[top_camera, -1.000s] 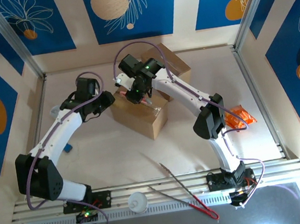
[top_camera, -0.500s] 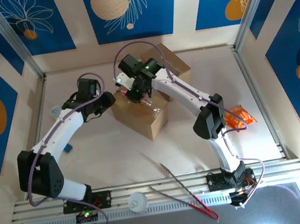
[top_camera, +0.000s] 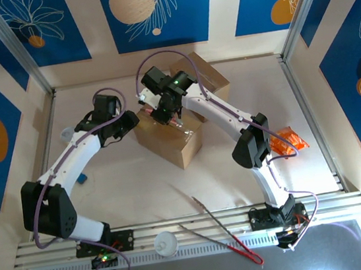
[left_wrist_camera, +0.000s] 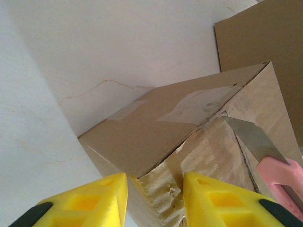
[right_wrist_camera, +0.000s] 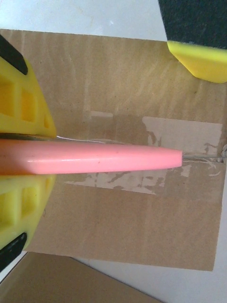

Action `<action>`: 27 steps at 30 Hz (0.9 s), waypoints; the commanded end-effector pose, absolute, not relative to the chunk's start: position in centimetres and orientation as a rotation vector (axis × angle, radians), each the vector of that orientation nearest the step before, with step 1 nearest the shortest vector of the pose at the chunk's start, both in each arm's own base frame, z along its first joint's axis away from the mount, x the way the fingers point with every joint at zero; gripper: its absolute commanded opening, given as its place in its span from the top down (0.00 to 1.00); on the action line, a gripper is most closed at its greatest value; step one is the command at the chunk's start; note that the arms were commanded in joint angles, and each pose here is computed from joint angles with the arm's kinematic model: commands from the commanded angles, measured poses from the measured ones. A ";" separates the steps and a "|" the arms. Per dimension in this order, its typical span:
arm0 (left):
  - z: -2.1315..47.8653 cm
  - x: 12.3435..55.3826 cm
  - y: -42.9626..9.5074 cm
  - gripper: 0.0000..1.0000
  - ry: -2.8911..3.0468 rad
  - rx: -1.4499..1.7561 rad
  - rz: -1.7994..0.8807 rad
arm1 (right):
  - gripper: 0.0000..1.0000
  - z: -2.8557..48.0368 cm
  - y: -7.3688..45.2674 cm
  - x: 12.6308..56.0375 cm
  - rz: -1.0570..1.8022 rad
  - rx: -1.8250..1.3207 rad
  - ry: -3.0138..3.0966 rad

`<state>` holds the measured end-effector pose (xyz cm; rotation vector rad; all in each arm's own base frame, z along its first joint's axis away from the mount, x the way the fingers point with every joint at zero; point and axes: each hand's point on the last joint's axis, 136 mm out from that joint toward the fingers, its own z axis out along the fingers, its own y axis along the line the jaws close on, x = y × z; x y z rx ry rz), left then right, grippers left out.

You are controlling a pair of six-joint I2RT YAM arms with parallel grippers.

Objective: Unpack the express box

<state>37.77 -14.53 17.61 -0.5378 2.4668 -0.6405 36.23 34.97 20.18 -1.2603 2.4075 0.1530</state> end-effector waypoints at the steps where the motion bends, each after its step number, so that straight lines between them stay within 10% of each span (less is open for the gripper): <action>1: 14.3 36.4 -13.5 0.65 2.577 -0.593 -0.564 | 1.00 19.4 34.8 36.3 0.117 -1.242 2.439; 27: 14.6 36.5 -13.7 0.65 2.574 -0.590 -0.576 | 1.00 17.9 34.5 34.9 0.097 -1.295 2.519</action>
